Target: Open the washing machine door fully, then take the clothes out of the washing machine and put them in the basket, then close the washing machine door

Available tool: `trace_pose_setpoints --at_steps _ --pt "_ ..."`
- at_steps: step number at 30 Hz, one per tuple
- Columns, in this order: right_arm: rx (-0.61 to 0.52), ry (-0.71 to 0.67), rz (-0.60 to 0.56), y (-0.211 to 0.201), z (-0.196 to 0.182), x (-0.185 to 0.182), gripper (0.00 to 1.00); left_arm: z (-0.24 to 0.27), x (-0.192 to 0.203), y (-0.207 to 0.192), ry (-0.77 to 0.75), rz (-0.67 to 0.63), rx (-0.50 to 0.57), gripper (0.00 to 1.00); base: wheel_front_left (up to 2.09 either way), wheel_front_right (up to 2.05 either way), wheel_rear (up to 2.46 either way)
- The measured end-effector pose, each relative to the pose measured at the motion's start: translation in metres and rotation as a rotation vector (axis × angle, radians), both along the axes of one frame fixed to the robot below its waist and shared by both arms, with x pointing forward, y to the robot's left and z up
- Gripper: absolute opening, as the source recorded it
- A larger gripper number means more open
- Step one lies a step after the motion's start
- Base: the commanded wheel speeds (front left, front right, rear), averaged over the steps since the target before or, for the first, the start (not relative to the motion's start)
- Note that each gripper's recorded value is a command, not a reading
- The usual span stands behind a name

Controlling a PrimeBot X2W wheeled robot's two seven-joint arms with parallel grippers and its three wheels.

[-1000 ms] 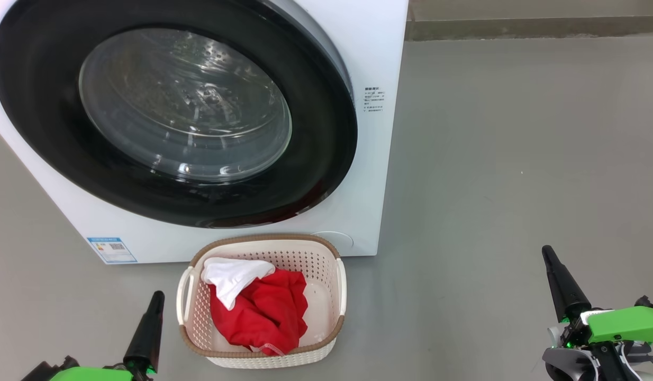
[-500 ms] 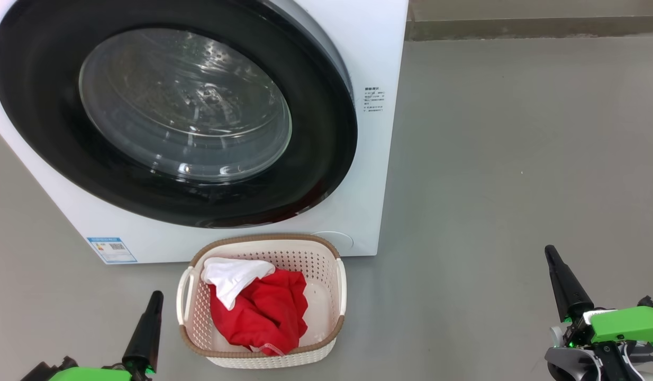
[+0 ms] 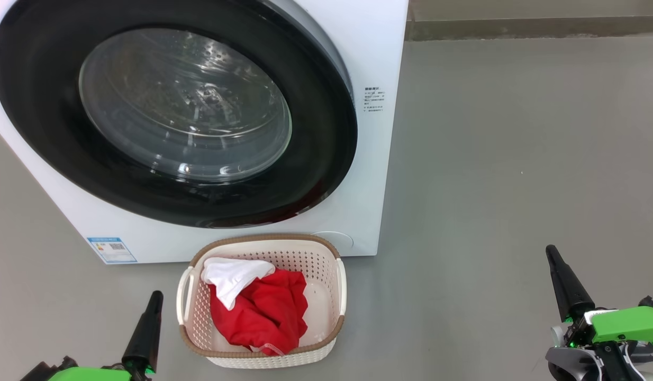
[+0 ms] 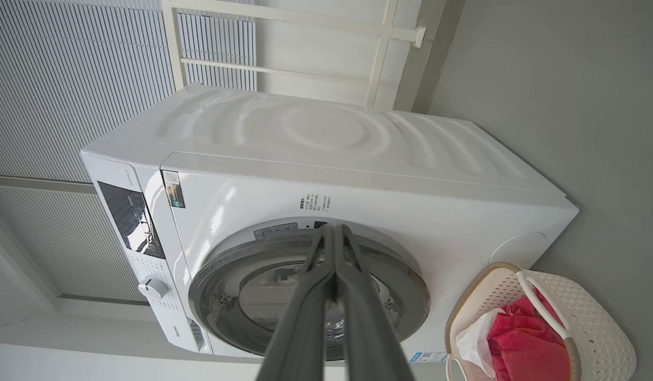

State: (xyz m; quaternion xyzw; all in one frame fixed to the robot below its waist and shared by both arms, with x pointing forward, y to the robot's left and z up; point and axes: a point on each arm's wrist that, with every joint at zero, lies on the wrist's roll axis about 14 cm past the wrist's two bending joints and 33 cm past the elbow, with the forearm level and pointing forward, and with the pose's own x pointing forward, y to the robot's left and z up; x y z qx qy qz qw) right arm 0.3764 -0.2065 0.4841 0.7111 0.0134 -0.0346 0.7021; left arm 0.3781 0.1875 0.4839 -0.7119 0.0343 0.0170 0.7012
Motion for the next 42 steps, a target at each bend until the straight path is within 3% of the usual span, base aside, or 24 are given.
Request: trace_pose_setpoints --at_steps 42 --pt "0.002 0.001 0.002 0.0002 -0.0003 -0.0002 0.0 0.0 -0.0001 0.0007 0.0 0.002 -0.003 0.0 0.0 0.0 0.0"
